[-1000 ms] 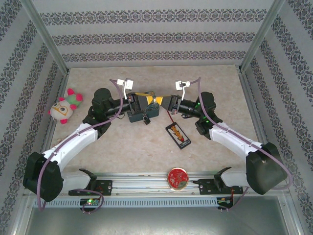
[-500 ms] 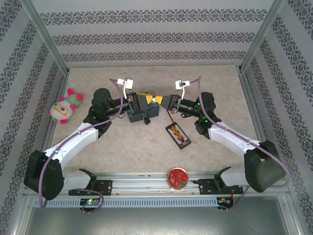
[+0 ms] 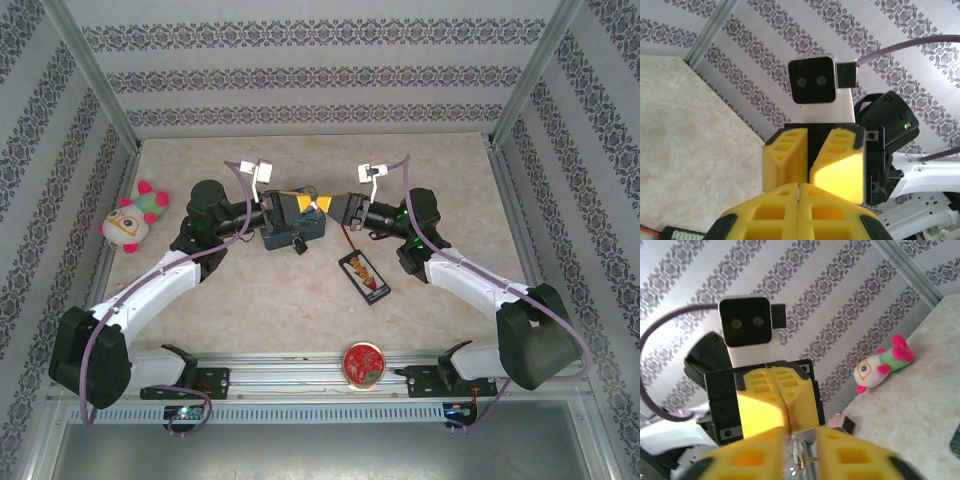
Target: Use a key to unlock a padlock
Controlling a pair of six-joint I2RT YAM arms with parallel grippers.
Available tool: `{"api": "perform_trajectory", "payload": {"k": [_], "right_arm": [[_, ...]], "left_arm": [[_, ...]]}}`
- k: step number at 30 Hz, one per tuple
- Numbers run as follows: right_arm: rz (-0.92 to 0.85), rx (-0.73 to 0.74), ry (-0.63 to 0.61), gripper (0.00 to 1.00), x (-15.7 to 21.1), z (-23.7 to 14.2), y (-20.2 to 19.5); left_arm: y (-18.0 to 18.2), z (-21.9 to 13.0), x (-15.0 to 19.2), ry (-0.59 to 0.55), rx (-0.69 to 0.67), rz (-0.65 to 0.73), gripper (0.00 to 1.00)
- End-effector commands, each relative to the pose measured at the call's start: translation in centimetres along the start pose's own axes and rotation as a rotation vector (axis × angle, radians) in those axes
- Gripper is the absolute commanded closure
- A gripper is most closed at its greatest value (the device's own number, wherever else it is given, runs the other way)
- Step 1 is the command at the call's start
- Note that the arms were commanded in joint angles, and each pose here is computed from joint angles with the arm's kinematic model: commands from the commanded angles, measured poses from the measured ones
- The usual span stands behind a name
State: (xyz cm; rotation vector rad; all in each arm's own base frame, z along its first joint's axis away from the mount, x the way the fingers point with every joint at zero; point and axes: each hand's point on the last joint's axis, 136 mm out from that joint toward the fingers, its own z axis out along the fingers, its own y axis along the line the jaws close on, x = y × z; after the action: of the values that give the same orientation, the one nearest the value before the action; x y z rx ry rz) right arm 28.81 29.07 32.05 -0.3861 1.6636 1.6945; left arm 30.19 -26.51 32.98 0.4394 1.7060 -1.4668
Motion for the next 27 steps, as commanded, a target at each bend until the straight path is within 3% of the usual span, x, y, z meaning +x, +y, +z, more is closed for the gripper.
{"api": "perform_trajectory", "payload": {"k": [1,8,27], "right_arm": [[-0.059,0.002,0.009,0.63,0.4,-0.8,0.5],[-0.091,-0.046,0.044,0.63,1.2,-1.2,2.1],[-0.110,-0.113,0.120,0.73,3.0,-0.3,3.7]], "left_arm": [[-1.6,-0.5,-0.2,0.059,0.021,0.082,1.00],[-2.4,-0.9,0.5,0.138,0.019,0.120,1.00],[-2.3,-0.4,0.1,0.141,0.036,0.119,1.00]]}}
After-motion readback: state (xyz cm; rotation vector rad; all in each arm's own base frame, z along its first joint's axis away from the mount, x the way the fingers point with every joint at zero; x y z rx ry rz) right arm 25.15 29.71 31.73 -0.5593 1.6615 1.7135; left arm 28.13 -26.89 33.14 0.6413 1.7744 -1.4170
